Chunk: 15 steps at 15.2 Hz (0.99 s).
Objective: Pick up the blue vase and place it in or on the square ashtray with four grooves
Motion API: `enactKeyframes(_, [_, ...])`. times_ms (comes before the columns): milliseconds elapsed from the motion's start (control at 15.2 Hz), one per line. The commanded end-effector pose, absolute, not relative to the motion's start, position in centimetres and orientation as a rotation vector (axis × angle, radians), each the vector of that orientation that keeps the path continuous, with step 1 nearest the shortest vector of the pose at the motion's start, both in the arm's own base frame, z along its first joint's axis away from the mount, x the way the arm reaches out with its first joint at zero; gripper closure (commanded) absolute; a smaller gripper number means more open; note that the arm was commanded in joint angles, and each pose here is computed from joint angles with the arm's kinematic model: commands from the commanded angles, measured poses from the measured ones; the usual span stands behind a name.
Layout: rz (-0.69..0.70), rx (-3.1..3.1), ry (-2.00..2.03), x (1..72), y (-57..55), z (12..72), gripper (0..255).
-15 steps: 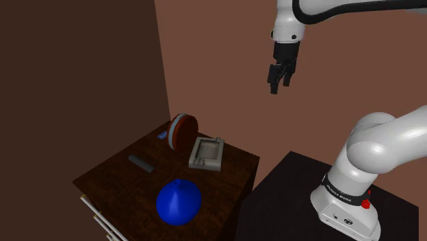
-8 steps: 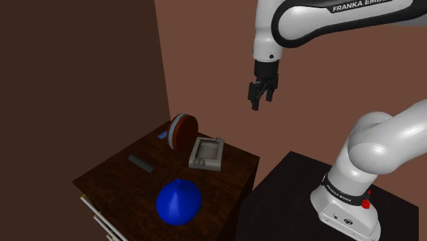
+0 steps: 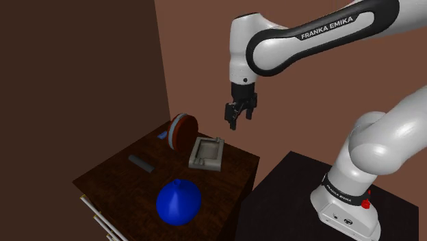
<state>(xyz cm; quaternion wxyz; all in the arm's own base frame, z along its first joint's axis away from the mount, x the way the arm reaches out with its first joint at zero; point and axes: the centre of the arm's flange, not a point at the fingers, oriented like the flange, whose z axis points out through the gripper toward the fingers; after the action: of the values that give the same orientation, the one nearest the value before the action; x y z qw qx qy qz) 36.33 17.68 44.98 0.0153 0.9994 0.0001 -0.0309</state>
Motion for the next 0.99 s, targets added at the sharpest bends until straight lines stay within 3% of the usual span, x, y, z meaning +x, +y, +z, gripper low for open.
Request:
enactKeyframes(0, [-0.093, 3.114, -0.003, 36.9, 19.9, 43.5, 0])
enactKeyframes(924, [-0.083, 3.137, -0.021, 41.9, 34.1, 33.3, 0])
